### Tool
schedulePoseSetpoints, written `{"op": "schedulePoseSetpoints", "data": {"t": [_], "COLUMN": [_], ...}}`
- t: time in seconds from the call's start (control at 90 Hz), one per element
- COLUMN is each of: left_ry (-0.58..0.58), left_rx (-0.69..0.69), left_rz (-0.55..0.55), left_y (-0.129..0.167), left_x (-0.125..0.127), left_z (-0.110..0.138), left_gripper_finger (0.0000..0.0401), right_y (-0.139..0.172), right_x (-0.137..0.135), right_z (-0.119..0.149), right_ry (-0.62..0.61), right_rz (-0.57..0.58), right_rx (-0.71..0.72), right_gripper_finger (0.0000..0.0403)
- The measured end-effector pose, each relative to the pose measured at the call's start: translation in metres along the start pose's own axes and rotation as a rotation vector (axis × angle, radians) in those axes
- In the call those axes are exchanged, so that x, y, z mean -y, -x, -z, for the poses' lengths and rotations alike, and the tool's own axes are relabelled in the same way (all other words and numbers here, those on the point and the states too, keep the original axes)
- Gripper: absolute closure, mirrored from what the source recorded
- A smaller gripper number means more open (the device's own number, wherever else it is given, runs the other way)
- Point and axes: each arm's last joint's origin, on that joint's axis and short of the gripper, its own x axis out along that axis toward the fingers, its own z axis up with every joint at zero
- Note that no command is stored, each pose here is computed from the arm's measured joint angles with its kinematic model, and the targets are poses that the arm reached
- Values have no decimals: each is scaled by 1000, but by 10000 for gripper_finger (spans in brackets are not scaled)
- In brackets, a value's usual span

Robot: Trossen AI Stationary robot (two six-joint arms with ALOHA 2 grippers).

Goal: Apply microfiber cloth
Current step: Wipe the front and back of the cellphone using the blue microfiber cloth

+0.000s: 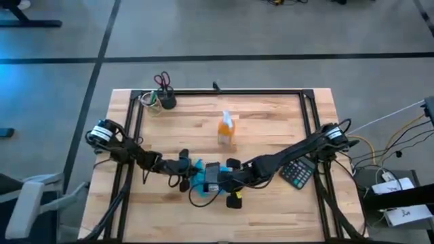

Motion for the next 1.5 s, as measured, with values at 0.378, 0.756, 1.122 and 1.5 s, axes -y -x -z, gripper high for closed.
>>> {"op": "schedulePoseSetpoints", "data": {"t": [0.378, 0.756, 1.122, 1.5], "left_ry": [15, 53, 98, -28], "left_rx": [31, 94, -31, -41], "left_rz": [74, 230, 236, 391], "left_y": [2, 7, 19, 23], "left_x": [5, 15, 16, 55], "left_z": [-5, -17, -14, -11], "left_gripper_finger": [401, 401, 401, 401], "right_y": [-82, -138, -137, -100], "right_x": [22, 36, 31, 22], "right_z": [2, 15, 21, 31], "right_ry": [17, -68, -110, -118], "right_rz": [1, 214, 386, 634], "right_rx": [138, 320, 351, 226], "right_gripper_finger": [403, 403, 402, 403]}}
